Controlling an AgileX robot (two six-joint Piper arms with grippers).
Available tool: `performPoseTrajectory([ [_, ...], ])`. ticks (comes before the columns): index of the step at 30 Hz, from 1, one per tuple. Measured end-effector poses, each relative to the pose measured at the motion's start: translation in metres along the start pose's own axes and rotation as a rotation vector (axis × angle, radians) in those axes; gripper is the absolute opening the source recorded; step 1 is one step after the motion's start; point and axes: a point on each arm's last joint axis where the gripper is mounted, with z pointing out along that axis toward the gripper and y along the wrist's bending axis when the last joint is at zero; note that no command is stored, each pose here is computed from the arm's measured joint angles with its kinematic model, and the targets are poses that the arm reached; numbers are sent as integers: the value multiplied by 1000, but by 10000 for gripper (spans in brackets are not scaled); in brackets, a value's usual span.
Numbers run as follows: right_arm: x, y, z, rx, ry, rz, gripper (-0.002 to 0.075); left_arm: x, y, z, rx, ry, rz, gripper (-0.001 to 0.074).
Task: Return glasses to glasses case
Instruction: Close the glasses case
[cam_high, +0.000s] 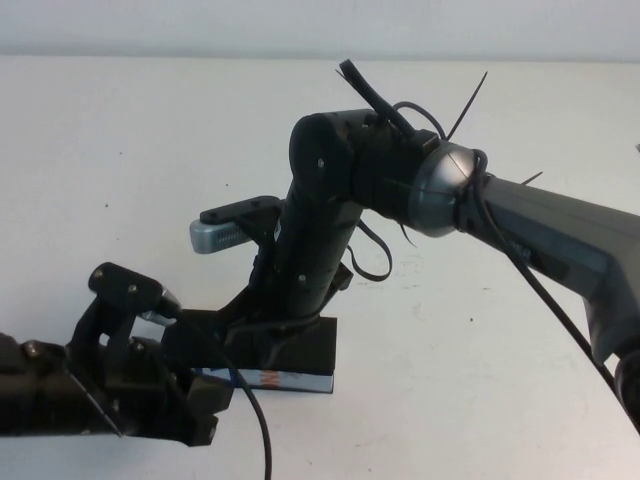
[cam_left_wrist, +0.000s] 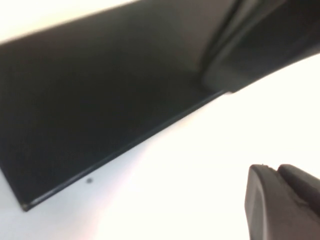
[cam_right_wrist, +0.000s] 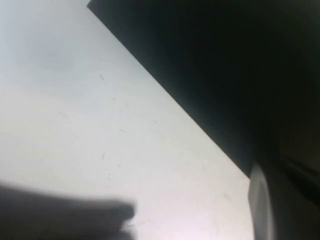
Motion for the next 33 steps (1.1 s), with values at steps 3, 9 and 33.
performPoseTrajectory([
  [3, 0, -1, 4, 0, 8, 3, -13, -2, -7, -11, 10, -33, 17, 0],
  [9, -1, -5, 12, 3, 24, 10, -13, 5, -22, -36, 10, -119, 50, 0],
  [33, 86, 89, -118, 155, -190, -195, -13, 66, -73, -171, -290, -1006, 338, 1],
])
